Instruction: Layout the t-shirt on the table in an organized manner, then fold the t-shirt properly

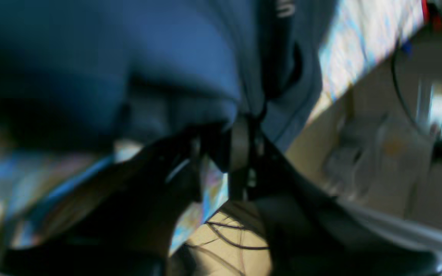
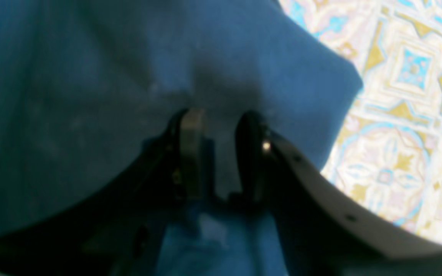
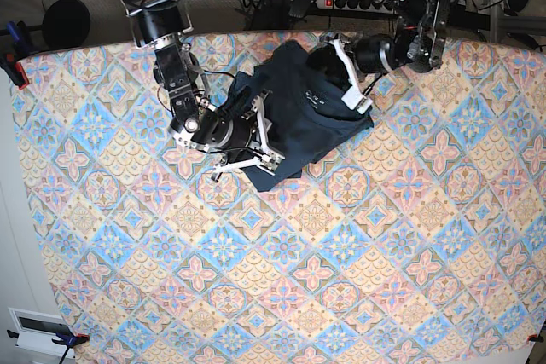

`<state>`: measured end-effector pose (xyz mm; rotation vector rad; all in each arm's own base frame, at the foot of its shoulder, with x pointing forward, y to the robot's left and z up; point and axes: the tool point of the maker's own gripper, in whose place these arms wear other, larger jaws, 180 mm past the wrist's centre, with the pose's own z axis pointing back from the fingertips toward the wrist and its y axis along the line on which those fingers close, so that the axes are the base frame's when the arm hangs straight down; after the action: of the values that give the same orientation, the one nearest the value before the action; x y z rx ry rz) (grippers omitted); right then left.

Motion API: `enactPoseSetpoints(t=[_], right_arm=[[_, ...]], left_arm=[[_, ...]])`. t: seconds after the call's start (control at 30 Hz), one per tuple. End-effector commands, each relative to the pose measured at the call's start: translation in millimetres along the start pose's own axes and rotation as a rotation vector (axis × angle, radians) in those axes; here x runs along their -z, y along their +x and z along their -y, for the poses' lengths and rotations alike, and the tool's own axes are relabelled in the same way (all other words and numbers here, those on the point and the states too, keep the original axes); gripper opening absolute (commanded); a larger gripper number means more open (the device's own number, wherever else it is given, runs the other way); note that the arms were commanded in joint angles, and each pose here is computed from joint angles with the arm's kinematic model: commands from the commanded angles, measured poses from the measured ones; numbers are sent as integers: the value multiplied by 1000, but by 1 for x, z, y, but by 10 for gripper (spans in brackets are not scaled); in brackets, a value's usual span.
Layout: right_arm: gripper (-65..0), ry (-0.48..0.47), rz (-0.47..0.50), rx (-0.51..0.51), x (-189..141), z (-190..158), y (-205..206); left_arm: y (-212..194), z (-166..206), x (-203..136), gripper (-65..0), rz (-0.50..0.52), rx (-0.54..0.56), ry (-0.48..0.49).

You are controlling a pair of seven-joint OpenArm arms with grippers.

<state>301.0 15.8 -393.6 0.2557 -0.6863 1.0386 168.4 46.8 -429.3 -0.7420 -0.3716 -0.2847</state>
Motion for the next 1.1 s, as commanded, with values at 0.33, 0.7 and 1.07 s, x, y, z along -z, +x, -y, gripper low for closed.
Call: enactPoseSetpoints(t=[0.33,0.7,1.07], right_arm=[[-485,-16,54,-9,-6,6,18],[-485,-143,99,63,-33,51,18],[-485,-152,96,78,-34,55,14]], left_arm=[[-12,-20,-29,-575,-65,150,127],[48,-47,-103,-574,282,-29,166],[62,-46,-83,-255,295,-90,105]])
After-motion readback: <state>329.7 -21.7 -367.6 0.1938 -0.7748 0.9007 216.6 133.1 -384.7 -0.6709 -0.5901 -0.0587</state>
